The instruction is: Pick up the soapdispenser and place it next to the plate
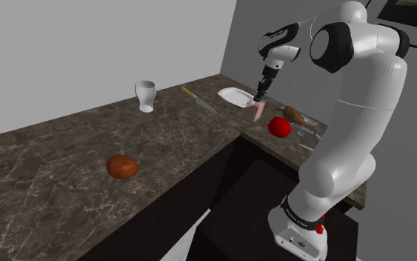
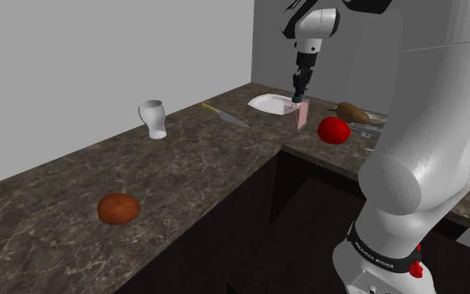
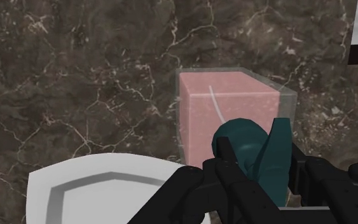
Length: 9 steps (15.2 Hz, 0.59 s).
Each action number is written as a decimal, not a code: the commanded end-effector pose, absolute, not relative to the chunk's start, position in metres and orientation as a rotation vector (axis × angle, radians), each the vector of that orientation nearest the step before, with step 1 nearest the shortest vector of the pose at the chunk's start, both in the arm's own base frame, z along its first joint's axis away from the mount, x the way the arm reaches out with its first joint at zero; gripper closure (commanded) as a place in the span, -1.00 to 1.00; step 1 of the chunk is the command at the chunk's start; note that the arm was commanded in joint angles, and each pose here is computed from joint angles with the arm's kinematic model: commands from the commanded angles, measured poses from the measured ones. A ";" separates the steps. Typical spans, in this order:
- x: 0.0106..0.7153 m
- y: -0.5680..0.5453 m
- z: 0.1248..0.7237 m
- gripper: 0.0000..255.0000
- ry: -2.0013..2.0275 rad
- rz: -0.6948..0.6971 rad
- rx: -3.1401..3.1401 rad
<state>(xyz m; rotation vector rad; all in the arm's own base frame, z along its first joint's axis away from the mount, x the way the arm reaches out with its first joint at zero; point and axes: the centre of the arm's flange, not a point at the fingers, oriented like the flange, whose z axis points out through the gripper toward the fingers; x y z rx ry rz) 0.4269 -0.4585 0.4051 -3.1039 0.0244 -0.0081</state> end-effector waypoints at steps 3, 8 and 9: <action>0.427 -0.458 0.405 -1.00 0.024 -0.008 -3.104; 0.427 -0.459 0.432 -1.00 0.024 -0.008 -3.104; 0.427 -0.460 0.445 -1.00 0.024 -0.008 -3.104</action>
